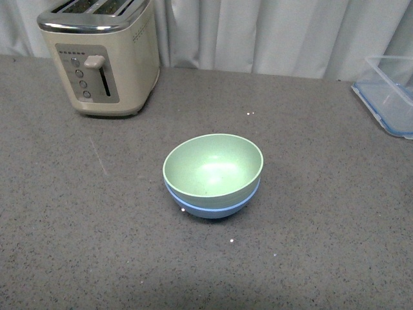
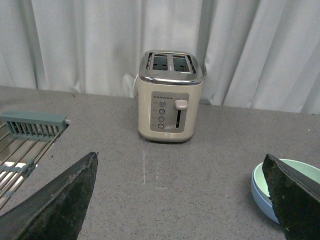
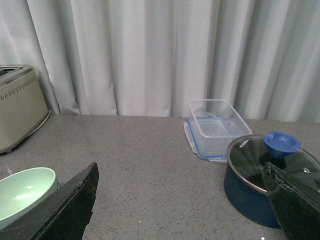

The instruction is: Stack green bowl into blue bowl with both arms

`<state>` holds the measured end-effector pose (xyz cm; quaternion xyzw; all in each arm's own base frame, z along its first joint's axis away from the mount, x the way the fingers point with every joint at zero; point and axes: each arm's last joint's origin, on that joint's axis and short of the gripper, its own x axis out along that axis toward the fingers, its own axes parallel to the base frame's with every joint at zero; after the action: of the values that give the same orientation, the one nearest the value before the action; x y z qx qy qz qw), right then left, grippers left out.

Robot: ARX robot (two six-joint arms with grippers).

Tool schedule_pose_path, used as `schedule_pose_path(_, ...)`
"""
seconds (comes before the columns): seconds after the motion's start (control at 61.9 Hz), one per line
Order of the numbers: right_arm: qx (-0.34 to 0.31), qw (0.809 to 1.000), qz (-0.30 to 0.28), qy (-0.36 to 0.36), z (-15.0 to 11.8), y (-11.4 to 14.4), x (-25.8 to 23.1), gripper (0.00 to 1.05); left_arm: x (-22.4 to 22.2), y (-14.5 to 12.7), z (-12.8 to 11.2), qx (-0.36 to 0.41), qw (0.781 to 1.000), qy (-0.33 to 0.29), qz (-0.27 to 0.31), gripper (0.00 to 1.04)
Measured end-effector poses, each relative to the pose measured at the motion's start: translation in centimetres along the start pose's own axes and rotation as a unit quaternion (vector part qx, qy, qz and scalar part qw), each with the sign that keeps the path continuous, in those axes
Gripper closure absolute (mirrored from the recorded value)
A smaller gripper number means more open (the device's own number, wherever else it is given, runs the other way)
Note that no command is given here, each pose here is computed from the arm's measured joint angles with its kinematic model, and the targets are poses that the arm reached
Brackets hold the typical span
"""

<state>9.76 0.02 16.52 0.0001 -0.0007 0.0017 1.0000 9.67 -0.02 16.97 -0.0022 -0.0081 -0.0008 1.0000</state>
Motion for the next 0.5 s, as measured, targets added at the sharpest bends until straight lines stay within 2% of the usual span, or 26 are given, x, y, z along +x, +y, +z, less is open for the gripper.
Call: schedule_pose_path(0.501, 0.0, 1.0, 0.0, 0.0, 0.0, 0.0, 0.0, 0.09, 0.0, 0.0, 0.0, 0.0, 1.0, 0.0, 0.0, 0.06)
